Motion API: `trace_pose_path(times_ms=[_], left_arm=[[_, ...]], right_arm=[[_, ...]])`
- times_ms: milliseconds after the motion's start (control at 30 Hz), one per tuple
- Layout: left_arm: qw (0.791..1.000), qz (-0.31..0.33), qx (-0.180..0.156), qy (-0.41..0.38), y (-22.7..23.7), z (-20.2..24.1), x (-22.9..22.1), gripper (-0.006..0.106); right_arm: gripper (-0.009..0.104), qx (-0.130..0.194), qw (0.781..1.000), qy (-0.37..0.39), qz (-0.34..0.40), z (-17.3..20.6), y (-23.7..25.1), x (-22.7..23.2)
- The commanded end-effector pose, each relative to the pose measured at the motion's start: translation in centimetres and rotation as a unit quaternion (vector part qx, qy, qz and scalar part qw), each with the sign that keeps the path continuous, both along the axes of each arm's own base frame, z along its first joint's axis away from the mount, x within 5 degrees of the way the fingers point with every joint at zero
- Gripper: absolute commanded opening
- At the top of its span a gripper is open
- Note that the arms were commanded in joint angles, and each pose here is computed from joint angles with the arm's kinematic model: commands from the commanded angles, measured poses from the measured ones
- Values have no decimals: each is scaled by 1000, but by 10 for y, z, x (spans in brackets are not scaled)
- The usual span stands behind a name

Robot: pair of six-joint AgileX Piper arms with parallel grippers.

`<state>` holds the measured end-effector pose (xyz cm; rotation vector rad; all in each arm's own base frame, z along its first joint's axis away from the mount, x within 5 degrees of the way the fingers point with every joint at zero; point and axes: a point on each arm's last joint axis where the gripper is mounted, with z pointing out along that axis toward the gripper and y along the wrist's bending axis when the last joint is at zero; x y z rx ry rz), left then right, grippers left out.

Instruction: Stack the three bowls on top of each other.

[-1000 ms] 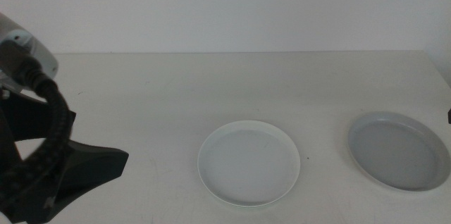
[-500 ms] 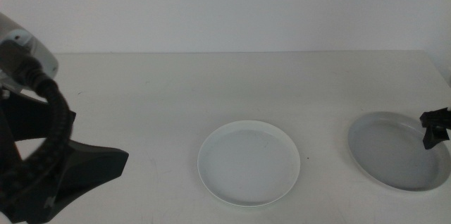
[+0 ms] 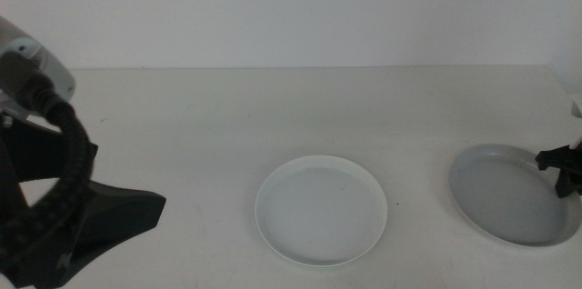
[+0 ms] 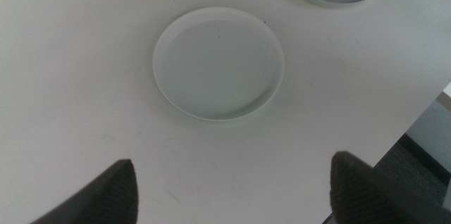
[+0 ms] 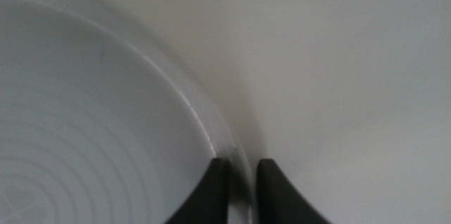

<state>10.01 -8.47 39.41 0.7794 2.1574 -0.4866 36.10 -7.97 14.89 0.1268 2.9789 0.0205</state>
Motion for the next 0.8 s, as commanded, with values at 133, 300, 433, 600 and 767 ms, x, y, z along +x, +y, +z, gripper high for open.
trace_pose_path(times_ms=[133,300,433,600,767], left_arm=[[999,1,-36,-32,-2,14,0,105],[999,1,-36,-32,-2,14,0,105],[999,1,-36,-32,-2,14,0,105],[999,1,-36,-32,-2,14,0,105],[999,1,-36,-32,-2,14,0,105]], right_arm=[[-1,-14,999,-38,5,38,-2,-4],[-1,10,997,-80,-14,82,6,-17],[-1,46,990,-124,-38,122,21,-32],[-1,64,988,-139,2,152,55,-40],[-1,87,986,-138,47,169,106,-36]])
